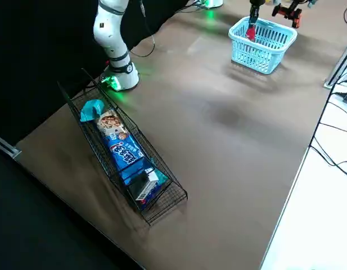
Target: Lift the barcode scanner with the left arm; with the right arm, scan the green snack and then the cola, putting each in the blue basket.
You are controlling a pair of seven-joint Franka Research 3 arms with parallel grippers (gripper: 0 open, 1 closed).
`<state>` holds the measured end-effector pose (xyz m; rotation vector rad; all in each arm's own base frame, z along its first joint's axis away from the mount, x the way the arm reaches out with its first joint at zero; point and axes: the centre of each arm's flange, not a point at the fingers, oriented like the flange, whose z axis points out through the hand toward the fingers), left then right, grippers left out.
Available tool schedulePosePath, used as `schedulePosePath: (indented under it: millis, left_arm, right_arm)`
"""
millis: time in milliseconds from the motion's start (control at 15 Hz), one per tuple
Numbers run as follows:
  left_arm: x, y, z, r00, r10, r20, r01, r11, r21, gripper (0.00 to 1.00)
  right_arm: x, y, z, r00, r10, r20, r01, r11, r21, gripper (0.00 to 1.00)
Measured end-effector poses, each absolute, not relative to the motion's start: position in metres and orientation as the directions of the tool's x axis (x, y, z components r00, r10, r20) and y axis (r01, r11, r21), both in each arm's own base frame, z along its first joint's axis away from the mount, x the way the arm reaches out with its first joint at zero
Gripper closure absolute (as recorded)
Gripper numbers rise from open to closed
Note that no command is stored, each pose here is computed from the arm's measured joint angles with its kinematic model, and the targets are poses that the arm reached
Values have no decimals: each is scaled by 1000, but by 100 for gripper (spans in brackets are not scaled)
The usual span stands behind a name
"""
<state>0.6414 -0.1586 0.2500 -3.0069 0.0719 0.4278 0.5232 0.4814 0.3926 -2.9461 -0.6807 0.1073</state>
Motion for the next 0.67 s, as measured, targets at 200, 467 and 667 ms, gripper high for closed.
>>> schedulePosePath:
  millis: [200, 467, 667]
  left_arm:
    - [639, -160, 217, 952, -94, -290, -128, -987, -98, 66]
    - [637, -160, 201, 945, -115, -306, -149, -985, -91, 66]
    - [638, -159, 201, 944, -123, -306, -156, -984, -88, 57]
  right_arm:
    - [516, 489, 383, 889, 453, -60, 444, -887, -124, 68]
    - [512, 493, 377, 885, 460, -71, 450, -885, -122, 68]
    - [507, 495, 371, 878, 467, -103, 456, -882, -114, 68]
